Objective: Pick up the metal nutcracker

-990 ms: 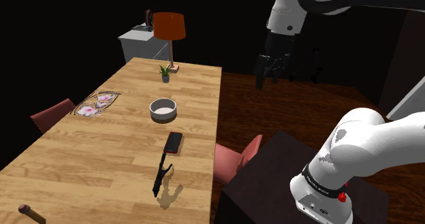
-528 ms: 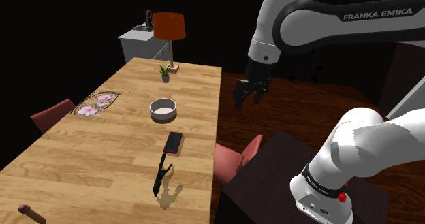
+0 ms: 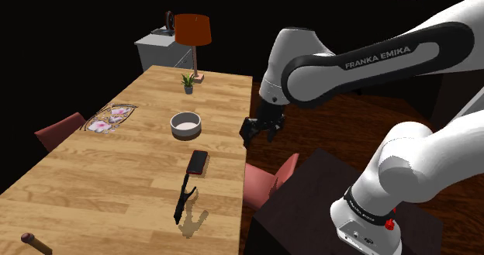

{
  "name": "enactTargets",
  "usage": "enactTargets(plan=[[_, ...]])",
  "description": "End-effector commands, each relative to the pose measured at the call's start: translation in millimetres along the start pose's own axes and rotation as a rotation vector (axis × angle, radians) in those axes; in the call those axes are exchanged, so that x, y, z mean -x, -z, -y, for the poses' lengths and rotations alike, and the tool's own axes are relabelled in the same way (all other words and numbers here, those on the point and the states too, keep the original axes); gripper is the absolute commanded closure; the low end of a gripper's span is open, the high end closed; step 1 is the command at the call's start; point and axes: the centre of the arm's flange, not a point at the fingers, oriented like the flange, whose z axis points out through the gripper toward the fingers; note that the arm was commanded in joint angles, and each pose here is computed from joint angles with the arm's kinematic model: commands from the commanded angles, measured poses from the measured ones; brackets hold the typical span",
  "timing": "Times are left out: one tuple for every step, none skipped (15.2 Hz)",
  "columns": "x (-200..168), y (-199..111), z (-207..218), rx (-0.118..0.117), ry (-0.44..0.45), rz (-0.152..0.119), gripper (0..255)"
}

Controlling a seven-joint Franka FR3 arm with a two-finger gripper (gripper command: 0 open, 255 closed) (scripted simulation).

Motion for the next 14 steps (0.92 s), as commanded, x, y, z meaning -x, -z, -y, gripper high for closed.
enactTargets(plan=[[-7,-24,8,-0.012,-0.02,-0.015,0],[-9,-36,14,-0.018,-0.029,-0.021,0],[-11,-47,20,-0.023,-0.038,-0.027,0],[-14,-58,25,-0.029,-0.047,-0.033,0],[-16,-69,31,-0.034,-0.056,-0.039,0],[-19,-80,37,-0.04,-0.065,-0.045,0],[-22,-91,42,-0.045,-0.073,-0.051,0],[-25,-101,48,-0.051,-0.082,-0.057,0],[-28,-112,54,-0.056,-0.091,-0.063,0],[-31,-123,60,-0.062,-0.1,-0.069,0],[-34,-134,66,-0.067,-0.109,-0.075,0],[-37,-144,72,-0.073,-0.118,-0.081,0],[-41,-155,78,-0.078,-0.127,-0.087,0],[-44,-166,84,-0.084,-0.135,-0.093,0]])
